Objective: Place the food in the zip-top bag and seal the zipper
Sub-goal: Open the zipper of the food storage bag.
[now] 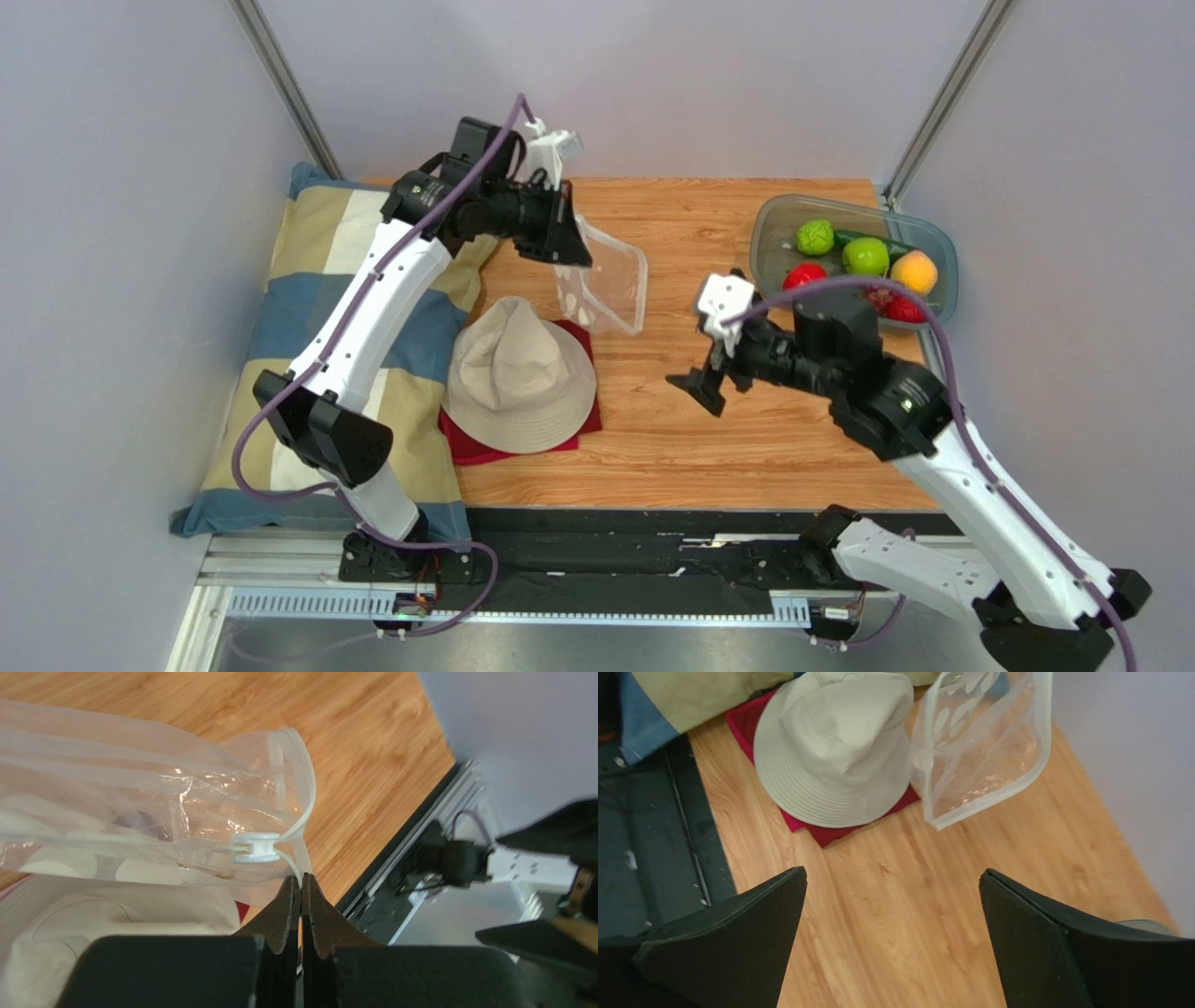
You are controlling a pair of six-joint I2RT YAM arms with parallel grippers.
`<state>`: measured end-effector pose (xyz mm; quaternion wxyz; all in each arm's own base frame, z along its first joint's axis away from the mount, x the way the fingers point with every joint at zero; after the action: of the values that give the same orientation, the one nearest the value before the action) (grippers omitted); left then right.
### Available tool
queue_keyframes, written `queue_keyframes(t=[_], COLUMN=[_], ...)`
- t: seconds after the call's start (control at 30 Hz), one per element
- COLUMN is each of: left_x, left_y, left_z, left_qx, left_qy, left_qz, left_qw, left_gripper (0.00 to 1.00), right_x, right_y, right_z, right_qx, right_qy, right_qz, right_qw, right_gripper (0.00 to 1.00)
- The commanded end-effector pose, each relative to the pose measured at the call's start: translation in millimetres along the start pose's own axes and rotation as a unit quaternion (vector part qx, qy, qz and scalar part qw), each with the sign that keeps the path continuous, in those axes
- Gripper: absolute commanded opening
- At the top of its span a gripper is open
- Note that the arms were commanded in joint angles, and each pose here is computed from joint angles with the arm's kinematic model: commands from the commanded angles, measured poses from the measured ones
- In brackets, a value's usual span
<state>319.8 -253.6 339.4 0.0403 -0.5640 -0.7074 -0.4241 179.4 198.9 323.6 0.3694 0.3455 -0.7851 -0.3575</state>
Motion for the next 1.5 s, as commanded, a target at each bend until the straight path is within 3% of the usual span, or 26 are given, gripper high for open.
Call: queue_keyframes(t=[0.0, 0.1, 0.33, 0.53, 0.67, 0.7, 0.8, 0.83, 0.87, 0.97, 1.03, 1.07, 1.13, 1.17, 1.2, 1.33, 1.47], left_x=[6, 9, 4, -4, -10, -10, -10, -10, -5, 7, 17, 21, 34, 38, 39, 48, 35], left_y=[-43, -47, -45, -48, -53, -55, -56, -55, -54, -41, -31, -28, -17, -15, -13, -21, -26], left_z=[12, 8, -4, -17, -23, -23, -21, -20, -23, -24, -27, -28, -23, -23, -17, -23, -21], left_qx=[-0.117, -0.124, -0.109, -0.118, -0.119, -0.117, -0.117, -0.118, -0.115, -0.120, -0.139, -0.135, -0.147, -0.145, -0.143, -0.144, -0.196], left_qy=[0.013, 0.001, -0.037, -0.066, -0.093, -0.097, -0.093, -0.091, -0.086, -0.072, -0.063, -0.054, -0.017, -0.006, 0.009, 0.021, 0.080], left_qz=[0.104, 0.105, 0.112, 0.133, 0.151, 0.157, 0.157, 0.154, 0.145, 0.084, 0.020, -0.002, -0.062, -0.078, -0.095, -0.120, -0.118], left_qw=[0.988, 0.987, 0.987, 0.982, 0.977, 0.976, 0.976, 0.977, 0.979, 0.987, 0.988, 0.989, 0.987, 0.986, 0.985, 0.982, 0.970], left_gripper=[0.00, 0.00, 0.00, 0.00, 0.00, 0.00, 0.00, 0.00, 0.00, 0.02, 0.14, 0.38, 0.63, 0.89, 0.99, 0.99, 0.99], right_x=[-18, -30, -50, -69, -91, -95, -98, -98, -97, -91, -86, -86, -83, -82, -82, -85, -97], right_y=[9, -2, -11, -25, -48, -54, -58, -58, -56, -46, -39, -33, -25, -23, -19, -10, -6], right_z=[-11, -35, -24, -32, -40, -44, -43, -43, -41, -36, -34, -36, -34, -35, -34, -32, -31], right_qx=[-0.193, -0.249, -0.270, -0.251, -0.232, -0.231, -0.236, -0.241, -0.253, -0.279, -0.295, -0.305, -0.345, -0.360, -0.383, -0.444, -0.483], right_qy=[0.070, 0.091, 0.130, 0.085, 0.048, 0.037, 0.039, 0.039, 0.040, 0.042, 0.036, 0.032, 0.029, 0.027, 0.029, 0.037, 0.058], right_qz=[-0.007, -0.003, -0.014, 0.004, 0.051, 0.061, 0.067, 0.067, 0.065, 0.047, 0.026, 0.013, 0.002, -0.002, -0.005, -0.019, -0.030], right_qw=[0.979, 0.964, 0.954, 0.964, 0.970, 0.970, 0.969, 0.967, 0.964, 0.958, 0.955, 0.952, 0.938, 0.933, 0.923, 0.895, 0.873], right_gripper=[0.98, 0.93, 0.84, 0.79, 0.75, 0.71, 0.28, 0.08, 0.00, 0.00, 0.00, 0.00, 0.00, 0.00, 0.00, 0.00, 0.00])
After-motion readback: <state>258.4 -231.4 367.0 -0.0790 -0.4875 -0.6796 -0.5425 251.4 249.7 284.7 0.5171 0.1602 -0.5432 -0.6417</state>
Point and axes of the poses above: each gripper's point midway between its finger pads, its own x axis back along the fingers, its own z axis along the line the jaws close on, y = z × x, the point moved 2 cm from there along x, back along the fingers, and after that the axes turned 10 degrees about x, right-handed, at the moved point
